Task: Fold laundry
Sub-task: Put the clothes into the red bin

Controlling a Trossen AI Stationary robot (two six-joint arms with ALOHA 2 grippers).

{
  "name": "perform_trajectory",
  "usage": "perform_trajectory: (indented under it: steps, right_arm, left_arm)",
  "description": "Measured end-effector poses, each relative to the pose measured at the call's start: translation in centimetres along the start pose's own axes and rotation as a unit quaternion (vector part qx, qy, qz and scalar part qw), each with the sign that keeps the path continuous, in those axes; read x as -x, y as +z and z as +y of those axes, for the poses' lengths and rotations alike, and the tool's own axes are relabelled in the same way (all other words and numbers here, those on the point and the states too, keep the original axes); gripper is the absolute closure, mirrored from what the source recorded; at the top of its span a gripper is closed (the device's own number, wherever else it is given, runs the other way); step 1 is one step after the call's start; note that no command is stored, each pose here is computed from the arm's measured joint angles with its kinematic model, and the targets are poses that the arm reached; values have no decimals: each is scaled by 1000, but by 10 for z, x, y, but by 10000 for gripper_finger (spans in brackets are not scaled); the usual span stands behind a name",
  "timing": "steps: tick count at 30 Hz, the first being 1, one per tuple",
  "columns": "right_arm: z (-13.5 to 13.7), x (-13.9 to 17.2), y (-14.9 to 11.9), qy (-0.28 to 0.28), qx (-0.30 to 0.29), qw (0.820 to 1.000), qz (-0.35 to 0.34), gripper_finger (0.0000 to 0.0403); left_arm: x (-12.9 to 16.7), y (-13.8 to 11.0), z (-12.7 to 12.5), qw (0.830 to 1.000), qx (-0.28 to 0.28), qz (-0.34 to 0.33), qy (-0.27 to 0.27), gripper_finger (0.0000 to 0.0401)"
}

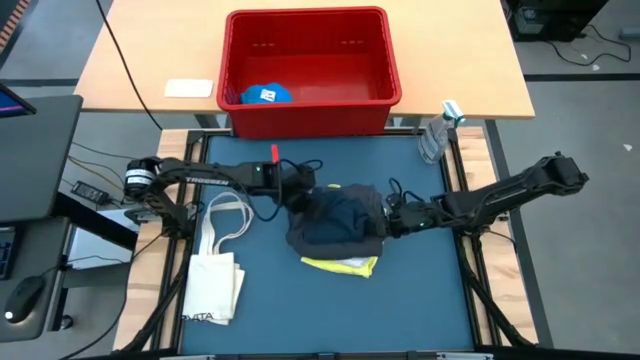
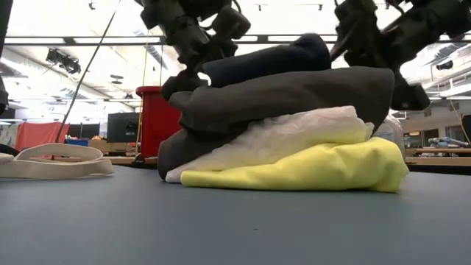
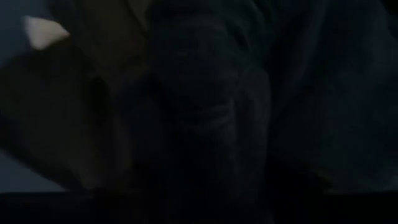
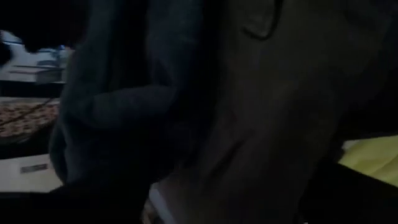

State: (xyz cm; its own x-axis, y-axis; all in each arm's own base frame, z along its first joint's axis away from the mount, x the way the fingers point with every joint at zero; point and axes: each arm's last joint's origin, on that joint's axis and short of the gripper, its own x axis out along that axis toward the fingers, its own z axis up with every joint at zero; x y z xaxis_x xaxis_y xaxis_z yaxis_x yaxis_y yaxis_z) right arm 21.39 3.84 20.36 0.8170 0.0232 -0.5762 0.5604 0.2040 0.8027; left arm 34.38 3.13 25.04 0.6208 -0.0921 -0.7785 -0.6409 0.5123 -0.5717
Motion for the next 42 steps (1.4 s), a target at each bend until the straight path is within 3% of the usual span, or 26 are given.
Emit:
perform_trajectory:
  steps: [4,11,16,20,24,30,33,36,42]
  right_arm:
    - [0,14,0,3,-8,1000,3,10]
    - [-15,35,-12,-71,-13,997,7,27]
    - [-23,40,-21,-106,-27,994,18,40]
    - [-21,40,-29,-97,-17,995,22,45]
    - [-25,40,-36,-94,-23,995,15,46]
    - [-42,37,-55,-55,-67,996,3,46]
    - [-55,34,-62,-39,-93,995,-4,46]
    - [-70,31,-65,-24,-128,991,-20,46]
    - [-88,24,-61,0,-165,985,-52,46]
  left_arm:
    - [4,-8,-5,999,-17,26,-15,140]
    - [34,-19,-9,998,-59,28,-13,90]
    - [55,-25,2,995,-83,31,46,86]
    - [59,-34,13,994,-92,33,42,89]
    - [46,-50,41,998,-53,18,0,89]
    - [20,-69,74,989,37,-52,-132,90]
    - [8,-76,89,986,67,-61,-141,90]
    - [-4,-84,107,989,80,-65,-105,90]
    - [-26,-81,119,986,88,-87,-116,90]
